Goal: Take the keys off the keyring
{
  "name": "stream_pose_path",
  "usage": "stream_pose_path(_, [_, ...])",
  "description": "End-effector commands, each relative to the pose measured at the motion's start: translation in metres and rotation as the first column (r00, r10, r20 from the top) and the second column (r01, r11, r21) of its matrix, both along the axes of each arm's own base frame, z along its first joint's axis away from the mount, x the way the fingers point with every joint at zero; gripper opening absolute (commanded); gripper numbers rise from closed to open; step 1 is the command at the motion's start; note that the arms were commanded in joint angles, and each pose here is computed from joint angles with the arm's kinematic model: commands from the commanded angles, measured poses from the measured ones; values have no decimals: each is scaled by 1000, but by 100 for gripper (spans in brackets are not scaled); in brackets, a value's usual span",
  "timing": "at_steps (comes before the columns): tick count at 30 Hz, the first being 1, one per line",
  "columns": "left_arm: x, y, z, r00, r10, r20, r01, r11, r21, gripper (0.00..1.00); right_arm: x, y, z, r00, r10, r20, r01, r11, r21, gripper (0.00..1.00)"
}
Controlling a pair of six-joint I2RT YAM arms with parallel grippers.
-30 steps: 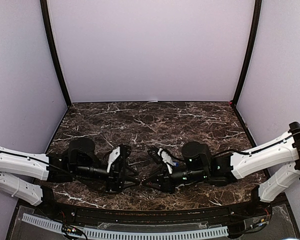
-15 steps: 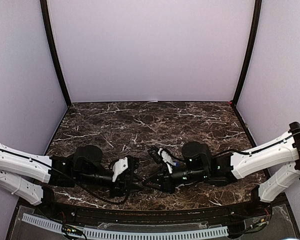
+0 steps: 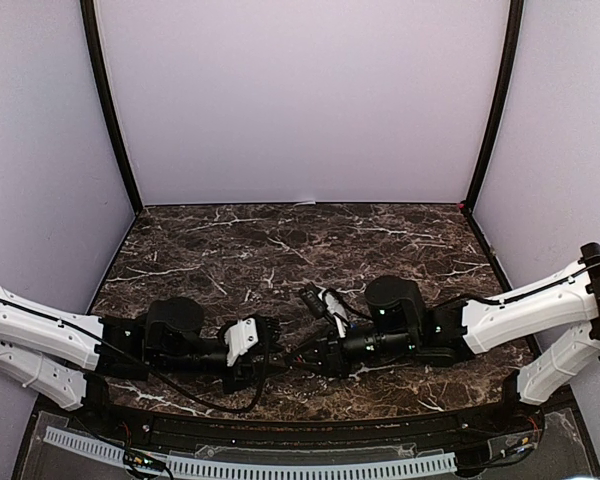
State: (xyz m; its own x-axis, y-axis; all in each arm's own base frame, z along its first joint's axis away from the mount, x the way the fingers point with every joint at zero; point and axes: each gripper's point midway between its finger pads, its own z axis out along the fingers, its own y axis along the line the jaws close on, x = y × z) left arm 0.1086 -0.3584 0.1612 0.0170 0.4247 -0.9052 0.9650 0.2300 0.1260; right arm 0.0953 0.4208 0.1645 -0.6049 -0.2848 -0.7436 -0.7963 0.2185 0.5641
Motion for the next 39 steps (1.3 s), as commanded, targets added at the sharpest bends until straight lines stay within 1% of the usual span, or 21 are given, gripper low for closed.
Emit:
stream_pose_path(1, [2,-1,2,999,0,53,0,1000,-4,37,3,8,40,999,9,-33,-5,994,108,13])
stream_pose_path(7, [8,-3,-6,996,29,89,-31,999,27,30,6,8,39,995,13,-102,-2,994,106,13])
stream_pose_path(12, [16,-1,-1,990,73,123,-75,997,7,25,5,7,41,993,18,-119,-6,994,107,14])
stream_pose_path(16, [14,-2,4,989,71,133,-69,997,-20,23,5,7,38,991,18,-131,-5,995,100,14])
stream_pose_path(20, [11,-4,7,990,57,131,-52,998,-35,22,6,7,37,990,8,-138,6,995,96,14])
stream_pose_path(24, [9,-6,8,990,56,130,-50,998,-47,19,8,7,34,989,-4,-147,17,996,88,14])
stream_pose_path(29, [9,-10,7,991,58,121,-52,997,-55,20,9,7,33,988,-11,-152,24,996,83,14])
stream_pose_path(31, [11,-11,5,990,65,122,-60,997,-47,19,9,7,32,988,-16,-153,28,996,80,14])
stream_pose_path(35, [12,-10,5,990,74,120,-68,996,-52,8,10,4,30,988,-22,-154,34,997,75,14])
stream_pose_path(37, [11,-9,6,990,78,118,-72,996,-56,1,10,1,29,989,-21,-149,32,997,73,16])
stream_pose_path(39, [11,-7,8,990,83,113,-75,995,-66,0,11,-2,28,990,-28,-136,38,997,72,19])
